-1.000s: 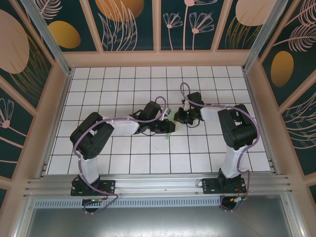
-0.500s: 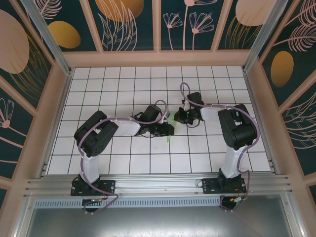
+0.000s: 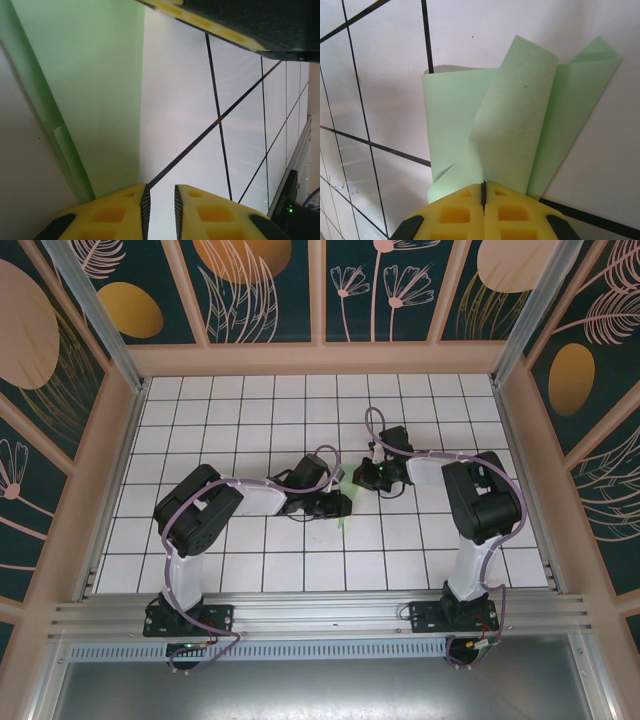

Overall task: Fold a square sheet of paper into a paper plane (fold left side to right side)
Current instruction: Fold the wing for the fifth time at the center of the table.

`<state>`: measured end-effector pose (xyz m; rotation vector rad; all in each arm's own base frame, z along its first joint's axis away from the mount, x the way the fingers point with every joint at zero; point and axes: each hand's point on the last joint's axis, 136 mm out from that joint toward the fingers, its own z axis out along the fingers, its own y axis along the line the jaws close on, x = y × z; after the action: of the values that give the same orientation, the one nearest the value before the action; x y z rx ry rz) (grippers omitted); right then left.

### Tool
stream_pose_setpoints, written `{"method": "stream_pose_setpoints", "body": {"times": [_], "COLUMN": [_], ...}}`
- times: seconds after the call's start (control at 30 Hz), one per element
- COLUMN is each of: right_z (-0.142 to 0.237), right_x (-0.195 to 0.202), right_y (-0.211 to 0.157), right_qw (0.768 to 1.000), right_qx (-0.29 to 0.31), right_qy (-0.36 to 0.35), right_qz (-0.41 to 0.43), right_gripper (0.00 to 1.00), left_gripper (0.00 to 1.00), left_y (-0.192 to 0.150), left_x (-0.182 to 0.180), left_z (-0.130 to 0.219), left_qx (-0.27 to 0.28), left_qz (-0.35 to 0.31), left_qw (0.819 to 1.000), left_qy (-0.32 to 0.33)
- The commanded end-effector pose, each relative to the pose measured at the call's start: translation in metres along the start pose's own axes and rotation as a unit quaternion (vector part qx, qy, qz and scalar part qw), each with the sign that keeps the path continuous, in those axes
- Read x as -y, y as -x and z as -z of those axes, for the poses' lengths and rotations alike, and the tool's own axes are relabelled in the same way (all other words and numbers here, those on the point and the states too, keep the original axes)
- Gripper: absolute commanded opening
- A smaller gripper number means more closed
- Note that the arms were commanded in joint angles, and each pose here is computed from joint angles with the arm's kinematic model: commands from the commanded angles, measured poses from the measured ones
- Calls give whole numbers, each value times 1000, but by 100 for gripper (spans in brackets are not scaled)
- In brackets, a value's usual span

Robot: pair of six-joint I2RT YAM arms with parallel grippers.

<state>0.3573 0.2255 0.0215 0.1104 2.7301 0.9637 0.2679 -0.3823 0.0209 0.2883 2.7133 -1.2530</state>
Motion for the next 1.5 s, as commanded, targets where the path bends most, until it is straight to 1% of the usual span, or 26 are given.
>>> {"method": "stream_pose_setpoints", "body": {"times": [0.0,0.13,0.3,0.47,0.6,0.8,1.0,1.23,1.47], "right_z": [22,44,57,42,24,5,-3,-4,-3], "right_x": [-16,-28,-28,-33,-41,-31,-14,-1,6], "right_y": [15,20,3,-20,-24,-30,-29,-23,-10], "right_qw": [999,996,996,996,996,998,999,998,998], "right_qx": [41,69,69,40,22,0,-1,7,17], "right_qy": [11,22,30,69,78,54,14,-12,-20], "right_qz": [30,45,44,32,40,43,52,54,54], "right_gripper": [0,0,0,0,0,0,0,0,0], "left_gripper": [21,19,16,15,15,15,15,14,14], "left_y": [-29,-33,-34,-34,-33,-32,-35,-37,-38], "left_x": [-36,-39,-39,-39,-38,-38,-40,-43,-43], "left_z": [-10,-12,-13,-13,-13,-12,-12,-12,-12], "left_qx": [-39,-44,-44,-44,-43,-43,-45,-46,-46], "left_qz": [27,30,29,29,27,26,28,31,31], "left_qw": [997,996,996,996,996,996,996,995,996], "left_qy": [65,68,69,70,71,72,75,77,75]}}
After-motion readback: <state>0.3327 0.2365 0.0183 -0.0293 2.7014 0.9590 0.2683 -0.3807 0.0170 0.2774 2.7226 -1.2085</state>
